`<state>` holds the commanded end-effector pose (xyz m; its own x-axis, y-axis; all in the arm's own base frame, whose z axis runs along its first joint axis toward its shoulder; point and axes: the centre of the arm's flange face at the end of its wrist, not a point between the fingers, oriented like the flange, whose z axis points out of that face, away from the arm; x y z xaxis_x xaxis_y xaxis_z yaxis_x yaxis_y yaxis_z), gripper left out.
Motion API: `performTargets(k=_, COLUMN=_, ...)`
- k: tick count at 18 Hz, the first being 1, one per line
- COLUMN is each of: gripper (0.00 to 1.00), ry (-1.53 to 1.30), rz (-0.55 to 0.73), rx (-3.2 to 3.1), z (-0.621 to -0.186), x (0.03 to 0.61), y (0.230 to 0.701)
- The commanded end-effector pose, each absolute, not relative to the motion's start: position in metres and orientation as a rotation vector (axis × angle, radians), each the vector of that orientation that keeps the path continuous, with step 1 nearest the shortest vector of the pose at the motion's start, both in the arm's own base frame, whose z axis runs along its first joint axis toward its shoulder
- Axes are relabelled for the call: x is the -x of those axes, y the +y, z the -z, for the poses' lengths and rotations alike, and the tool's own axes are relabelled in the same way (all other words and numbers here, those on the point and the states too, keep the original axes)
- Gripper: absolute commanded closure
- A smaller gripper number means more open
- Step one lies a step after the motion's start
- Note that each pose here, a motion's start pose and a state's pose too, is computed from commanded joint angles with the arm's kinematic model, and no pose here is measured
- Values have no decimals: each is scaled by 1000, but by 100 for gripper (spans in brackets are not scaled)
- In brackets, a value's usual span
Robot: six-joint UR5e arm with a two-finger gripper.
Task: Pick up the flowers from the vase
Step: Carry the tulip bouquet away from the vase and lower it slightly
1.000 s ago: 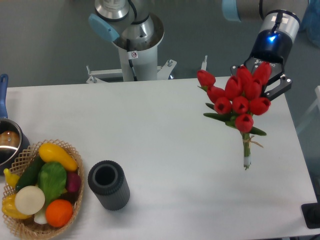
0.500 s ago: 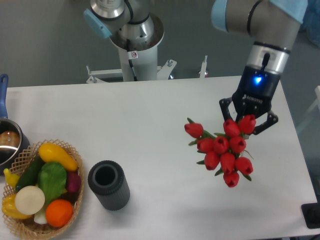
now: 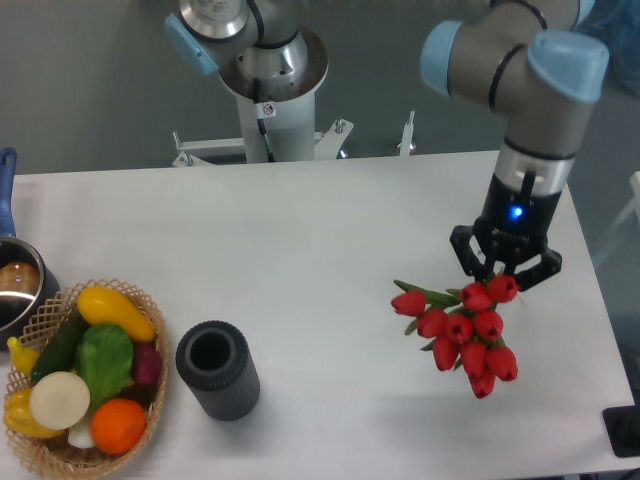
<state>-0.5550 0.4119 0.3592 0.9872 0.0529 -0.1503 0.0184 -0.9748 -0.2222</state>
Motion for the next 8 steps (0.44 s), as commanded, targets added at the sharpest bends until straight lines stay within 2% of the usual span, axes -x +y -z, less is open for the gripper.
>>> performTargets(k=8, gripper=94, ry=109, rz=-247, rx=3071, z=-349, x=570, y=430)
